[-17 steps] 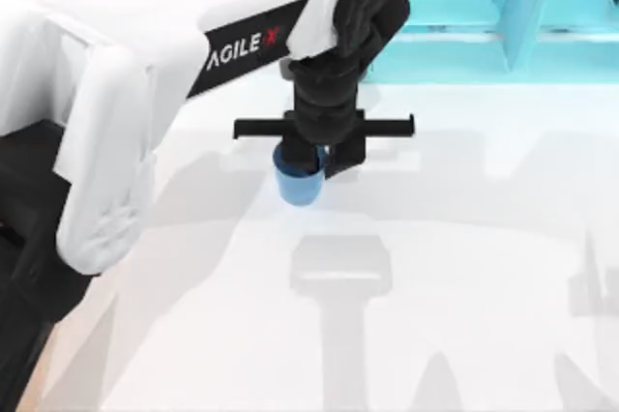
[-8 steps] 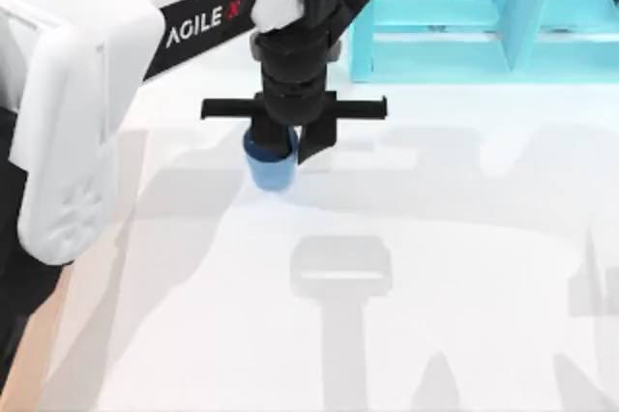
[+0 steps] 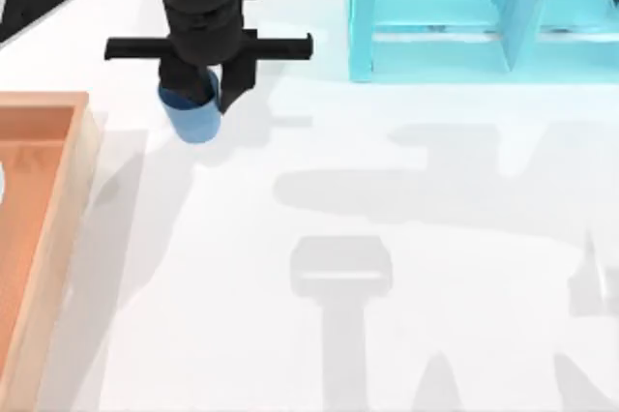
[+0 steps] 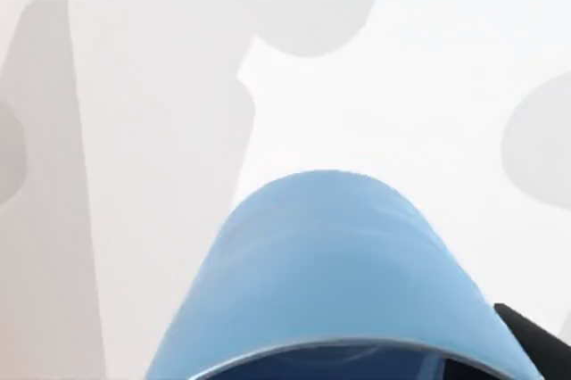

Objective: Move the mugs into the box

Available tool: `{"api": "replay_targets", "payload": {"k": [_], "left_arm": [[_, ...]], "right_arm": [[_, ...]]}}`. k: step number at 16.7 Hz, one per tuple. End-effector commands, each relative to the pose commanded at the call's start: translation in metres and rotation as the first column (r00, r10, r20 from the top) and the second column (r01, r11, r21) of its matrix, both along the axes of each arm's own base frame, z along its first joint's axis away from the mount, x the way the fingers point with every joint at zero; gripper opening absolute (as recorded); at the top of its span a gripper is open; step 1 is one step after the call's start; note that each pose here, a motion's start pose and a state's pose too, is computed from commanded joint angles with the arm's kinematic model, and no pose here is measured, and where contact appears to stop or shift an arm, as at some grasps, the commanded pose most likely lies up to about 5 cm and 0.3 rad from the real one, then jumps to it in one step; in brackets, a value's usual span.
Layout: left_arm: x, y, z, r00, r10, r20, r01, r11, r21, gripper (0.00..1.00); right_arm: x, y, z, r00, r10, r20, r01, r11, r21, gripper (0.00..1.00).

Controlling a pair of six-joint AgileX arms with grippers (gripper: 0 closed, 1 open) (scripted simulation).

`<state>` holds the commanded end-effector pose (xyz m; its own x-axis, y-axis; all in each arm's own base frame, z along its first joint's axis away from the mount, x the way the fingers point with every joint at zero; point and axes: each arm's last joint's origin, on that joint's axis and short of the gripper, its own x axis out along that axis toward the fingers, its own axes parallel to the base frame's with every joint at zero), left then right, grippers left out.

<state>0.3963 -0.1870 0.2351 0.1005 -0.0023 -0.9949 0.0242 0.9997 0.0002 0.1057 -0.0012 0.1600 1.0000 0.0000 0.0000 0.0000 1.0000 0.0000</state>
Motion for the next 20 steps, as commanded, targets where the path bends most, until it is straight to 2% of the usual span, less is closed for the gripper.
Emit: {"api": "replay_targets", "payload": {"k": [4,6,8,10,14,17,20], "left_arm": [[0.0,-0.001,0.0,1.0,-0.005,0.004,0.005,1.0,0.001,0.0],[0.0,0.015,0.005,1.0,-0.006,0.001,0.006,1.0,0.004,0.0],[-0.002,0.049,0.013,1.0,-0.008,-0.008,0.008,1.0,0.012,0.0],[-0.007,0.099,0.021,1.0,-0.007,-0.025,0.008,1.0,0.021,0.0],[-0.043,0.203,0.035,0.998,0.003,-0.056,-0.002,1.0,0.028,0.0],[-0.074,0.239,0.041,0.998,0.005,-0.064,-0.003,1.0,0.023,0.0],[-0.081,0.245,0.042,0.998,0.005,-0.065,-0.004,1.0,0.022,0.0]], "right_arm": [[0.0,0.0,0.0,1.0,0.0,0.0,0.0,1.0,0.0,1.0],[0.0,0.0,0.0,1.0,0.0,0.0,0.0,1.0,0.0,1.0],[0.0,0.0,0.0,1.0,0.0,0.0,0.0,1.0,0.0,1.0],[0.0,0.0,0.0,1.0,0.0,0.0,0.0,1.0,0.0,1.0],[0.0,0.0,0.0,1.0,0.0,0.0,0.0,1.0,0.0,1.0],[0.0,0.0,0.0,1.0,0.0,0.0,0.0,1.0,0.0,1.0],[0.0,0.0,0.0,1.0,0.0,0.0,0.0,1.0,0.0,1.0]]}}
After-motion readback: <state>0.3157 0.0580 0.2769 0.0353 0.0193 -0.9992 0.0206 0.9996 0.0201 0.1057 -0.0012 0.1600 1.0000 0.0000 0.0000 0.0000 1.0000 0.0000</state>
